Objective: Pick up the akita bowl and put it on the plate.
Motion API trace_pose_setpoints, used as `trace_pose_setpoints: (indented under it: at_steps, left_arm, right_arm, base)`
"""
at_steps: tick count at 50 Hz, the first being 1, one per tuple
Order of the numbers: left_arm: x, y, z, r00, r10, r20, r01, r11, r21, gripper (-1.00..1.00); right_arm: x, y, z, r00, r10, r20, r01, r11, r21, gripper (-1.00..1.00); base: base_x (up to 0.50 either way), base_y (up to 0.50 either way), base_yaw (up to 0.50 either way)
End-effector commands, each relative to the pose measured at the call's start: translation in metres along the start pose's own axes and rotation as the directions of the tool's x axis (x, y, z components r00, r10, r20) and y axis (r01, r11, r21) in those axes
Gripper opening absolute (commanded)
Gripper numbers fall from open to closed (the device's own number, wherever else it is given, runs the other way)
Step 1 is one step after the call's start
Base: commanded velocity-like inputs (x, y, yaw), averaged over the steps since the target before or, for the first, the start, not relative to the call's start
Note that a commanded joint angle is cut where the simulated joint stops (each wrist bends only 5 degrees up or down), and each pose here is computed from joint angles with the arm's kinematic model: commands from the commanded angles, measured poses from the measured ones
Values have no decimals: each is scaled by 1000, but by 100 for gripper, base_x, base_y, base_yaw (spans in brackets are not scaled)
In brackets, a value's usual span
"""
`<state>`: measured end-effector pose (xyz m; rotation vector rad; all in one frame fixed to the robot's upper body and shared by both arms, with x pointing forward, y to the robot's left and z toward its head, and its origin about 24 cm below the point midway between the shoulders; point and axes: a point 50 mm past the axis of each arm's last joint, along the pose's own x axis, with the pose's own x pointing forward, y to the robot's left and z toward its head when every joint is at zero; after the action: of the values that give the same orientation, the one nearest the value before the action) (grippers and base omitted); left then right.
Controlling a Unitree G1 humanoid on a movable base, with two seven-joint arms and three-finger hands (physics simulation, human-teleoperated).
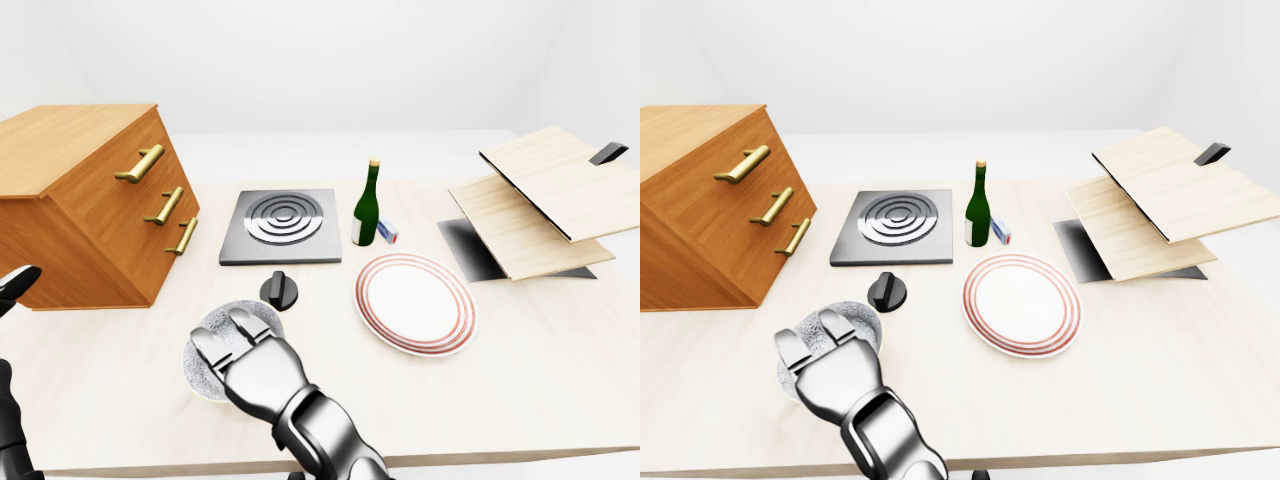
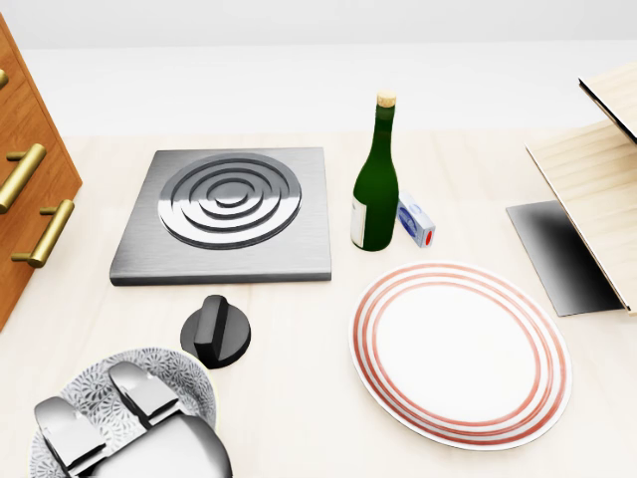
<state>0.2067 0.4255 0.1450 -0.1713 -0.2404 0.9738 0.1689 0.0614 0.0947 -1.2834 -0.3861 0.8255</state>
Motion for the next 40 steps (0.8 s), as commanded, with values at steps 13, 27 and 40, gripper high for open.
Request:
trace_pose_setpoints:
  at_steps: [13, 27, 40]
  left_arm:
    - [0, 0, 0, 1000, 1, -2, -1, 1000, 2, 100]
    - [0, 0, -1, 1000, 1, -3, -1, 1000, 1, 100]
    - [0, -1, -2, 1000, 1, -9, -1, 1000, 2, 100]
  right_arm:
    - [1, 22, -7, 1000, 29, -6, -28, 998, 54, 100]
    - [3, 25, -8, 999, 43, -7, -42, 997, 57, 100]
    - [6, 28, -8, 998, 63, -11, -62, 996, 57, 100]
  base:
    - [0, 0, 0]
    - [0, 0, 0]
    - [0, 0, 0]
